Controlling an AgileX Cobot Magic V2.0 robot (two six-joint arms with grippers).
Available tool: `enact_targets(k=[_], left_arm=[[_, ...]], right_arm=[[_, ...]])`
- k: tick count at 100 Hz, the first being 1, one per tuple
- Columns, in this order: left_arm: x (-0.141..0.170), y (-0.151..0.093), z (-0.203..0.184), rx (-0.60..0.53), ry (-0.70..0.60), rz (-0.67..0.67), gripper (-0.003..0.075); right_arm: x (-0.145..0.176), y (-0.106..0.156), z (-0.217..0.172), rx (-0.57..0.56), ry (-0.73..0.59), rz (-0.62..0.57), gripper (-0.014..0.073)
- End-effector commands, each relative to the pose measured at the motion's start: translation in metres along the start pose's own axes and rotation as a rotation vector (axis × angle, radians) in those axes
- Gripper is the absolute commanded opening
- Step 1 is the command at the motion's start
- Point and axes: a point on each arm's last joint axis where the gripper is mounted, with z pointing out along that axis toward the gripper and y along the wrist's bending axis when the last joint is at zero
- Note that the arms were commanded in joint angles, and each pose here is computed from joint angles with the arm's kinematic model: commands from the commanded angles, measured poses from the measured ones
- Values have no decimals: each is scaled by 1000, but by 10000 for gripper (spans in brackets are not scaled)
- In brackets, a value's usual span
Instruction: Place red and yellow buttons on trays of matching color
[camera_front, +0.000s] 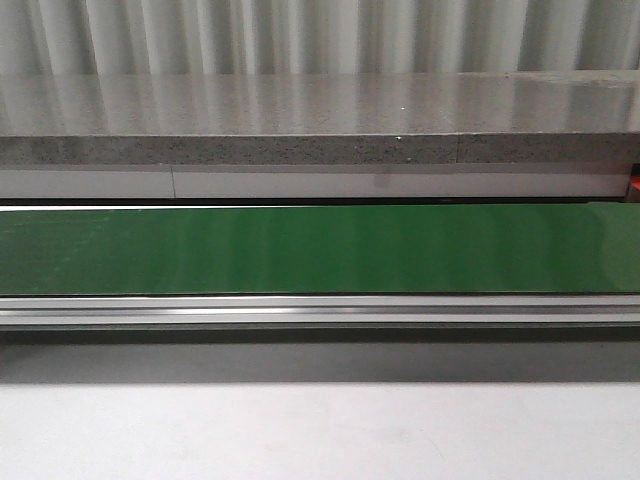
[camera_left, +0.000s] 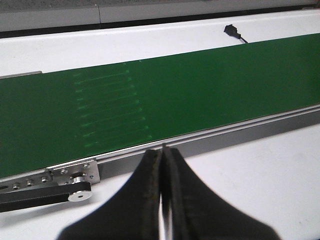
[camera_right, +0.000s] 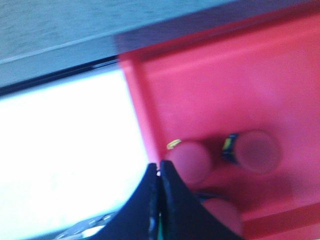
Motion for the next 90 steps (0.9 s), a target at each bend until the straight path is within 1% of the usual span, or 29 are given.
enact_targets(k=[1, 12, 25, 34, 46, 55, 69, 90], left_arm=[[-14, -2, -4, 13, -88, -11, -20], [-14, -2, -4, 13, -88, -11, -20], [-14, -2, -4, 13, -88, -11, -20], [-14, -2, -4, 13, -88, -11, -20], [-14, -2, -4, 13, -88, -11, -20], [-14, -2, -4, 13, -88, -11, -20], [-14, -2, -4, 13, -88, -11, -20], [-14, -2, -4, 13, -88, -11, -20]], right_arm=[[-10, 22, -40, -21, -114, -72, -68], [3, 49, -51, -59, -107, -141, -68], [26, 77, -60, -112, -88, -212, -68], [44, 92, -70, -148, -83, -253, -68], [65, 104, -83, -185, -78, -298, -68], [81, 106, -94, -204, -78, -319, -68], [103, 103, -115, -229, -109, -338, -68], [137, 84, -146, -245, -187, -349, -68]])
